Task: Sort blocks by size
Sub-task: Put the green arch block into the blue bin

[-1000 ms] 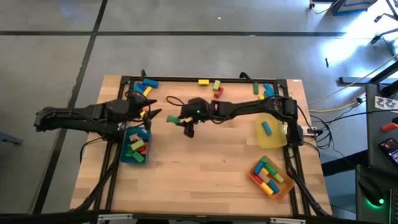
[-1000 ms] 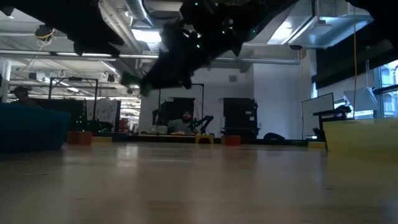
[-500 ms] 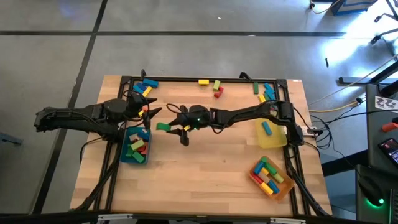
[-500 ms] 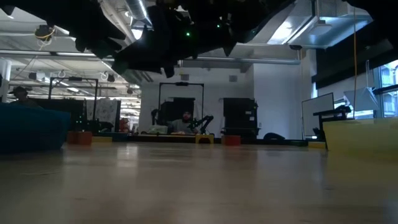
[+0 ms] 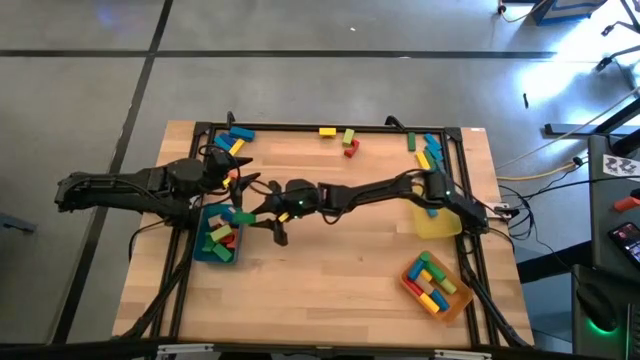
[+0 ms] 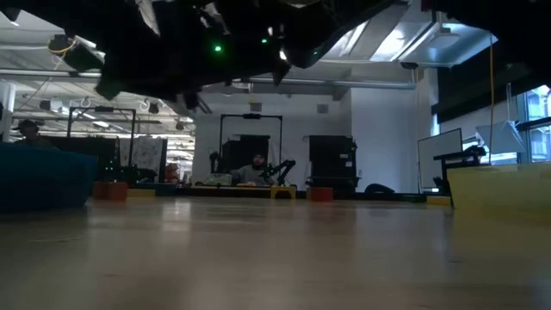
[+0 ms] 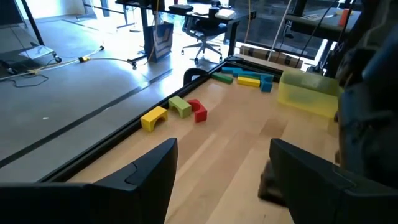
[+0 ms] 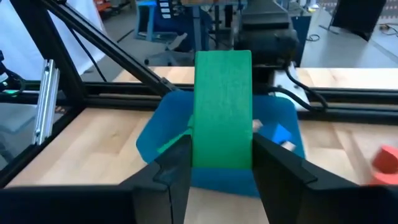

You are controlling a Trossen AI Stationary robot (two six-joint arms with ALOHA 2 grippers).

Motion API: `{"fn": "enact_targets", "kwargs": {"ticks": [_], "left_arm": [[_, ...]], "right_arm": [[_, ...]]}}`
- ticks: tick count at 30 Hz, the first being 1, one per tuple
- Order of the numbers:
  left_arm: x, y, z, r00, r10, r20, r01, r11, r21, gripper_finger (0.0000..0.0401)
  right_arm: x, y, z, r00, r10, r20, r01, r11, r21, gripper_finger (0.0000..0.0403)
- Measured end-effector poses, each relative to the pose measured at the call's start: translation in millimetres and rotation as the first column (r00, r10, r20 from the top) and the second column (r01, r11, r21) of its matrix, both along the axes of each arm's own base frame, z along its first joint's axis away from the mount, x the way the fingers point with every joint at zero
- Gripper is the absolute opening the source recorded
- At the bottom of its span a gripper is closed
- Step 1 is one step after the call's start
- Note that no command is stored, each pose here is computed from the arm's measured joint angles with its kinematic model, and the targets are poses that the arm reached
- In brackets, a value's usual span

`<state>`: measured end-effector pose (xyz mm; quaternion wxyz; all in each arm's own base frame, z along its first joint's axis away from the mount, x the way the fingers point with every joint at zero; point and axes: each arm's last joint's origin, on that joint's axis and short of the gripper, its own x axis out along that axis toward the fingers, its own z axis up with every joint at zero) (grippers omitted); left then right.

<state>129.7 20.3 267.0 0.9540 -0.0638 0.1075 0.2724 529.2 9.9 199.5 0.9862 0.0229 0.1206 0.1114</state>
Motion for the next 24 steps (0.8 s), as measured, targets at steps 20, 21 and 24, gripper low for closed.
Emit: {"fn": "enact_targets", "kwargs": {"ticks": [20, 21, 24], "left_arm": [[0, 0, -1, 1.0, 0.0, -0.006, 0.0, 1.0, 0.0, 0.0239], [0, 0, -1, 1.0, 0.0, -0.008, 0.0, 1.0, 0.0, 0.0239], [0, 0, -1, 1.0, 0.0, -0.012, 0.0, 1.0, -0.001, 0.0239]], "right_arm": [[61, 5, -58, 0.997, -0.071, 0.036, 0.071, 0.997, 0.003, 0.0152], [62, 5, -61, 0.997, -0.071, 0.032, 0.071, 0.997, 0.003, 0.0152], [62, 5, -66, 0.996, -0.084, 0.025, 0.084, 0.996, -0.001, 0.0152]]}}
